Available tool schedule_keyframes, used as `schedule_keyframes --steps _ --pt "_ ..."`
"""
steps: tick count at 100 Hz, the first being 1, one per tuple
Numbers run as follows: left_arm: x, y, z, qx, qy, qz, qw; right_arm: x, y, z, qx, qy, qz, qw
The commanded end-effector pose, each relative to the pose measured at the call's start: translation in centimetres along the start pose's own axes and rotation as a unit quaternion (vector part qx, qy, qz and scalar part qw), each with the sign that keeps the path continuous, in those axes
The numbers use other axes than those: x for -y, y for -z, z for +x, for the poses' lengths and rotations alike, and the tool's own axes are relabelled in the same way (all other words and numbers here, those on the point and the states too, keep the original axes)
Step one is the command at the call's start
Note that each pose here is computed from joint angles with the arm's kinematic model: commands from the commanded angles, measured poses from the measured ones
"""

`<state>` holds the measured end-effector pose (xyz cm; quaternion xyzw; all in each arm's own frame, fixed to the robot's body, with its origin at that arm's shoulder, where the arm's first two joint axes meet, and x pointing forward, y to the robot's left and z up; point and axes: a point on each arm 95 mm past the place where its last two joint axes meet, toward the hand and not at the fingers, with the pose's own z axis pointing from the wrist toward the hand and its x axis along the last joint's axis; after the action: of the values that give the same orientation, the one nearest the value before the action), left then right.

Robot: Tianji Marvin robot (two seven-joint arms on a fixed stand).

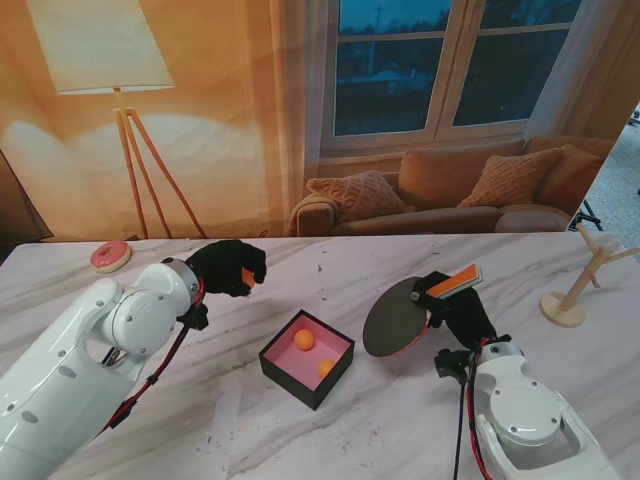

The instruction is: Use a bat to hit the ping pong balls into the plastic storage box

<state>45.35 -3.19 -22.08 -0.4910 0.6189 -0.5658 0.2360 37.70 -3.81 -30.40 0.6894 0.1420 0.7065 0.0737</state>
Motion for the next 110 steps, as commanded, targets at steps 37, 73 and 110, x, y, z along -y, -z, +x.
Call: schedule_keyframes --steps 37,73,110 --pt "1.6 -3.6 4.5 -0.062 0.055 0.001 0.9965 -0.1 0.3 0.2 -0.013 -0.012 0.012 0.9998" --pt "2.4 -5.5 7.7 -0.104 0.085 0.010 0.9909 -0.6 0.1 -0.6 -0.003 -0.009 0.011 0.9999" --pt "2.7 -6.8 10.2 -0.130 0.104 0.014 0.9859 -1.4 -0.4 -2.0 0.022 0.002 0.004 0.9998"
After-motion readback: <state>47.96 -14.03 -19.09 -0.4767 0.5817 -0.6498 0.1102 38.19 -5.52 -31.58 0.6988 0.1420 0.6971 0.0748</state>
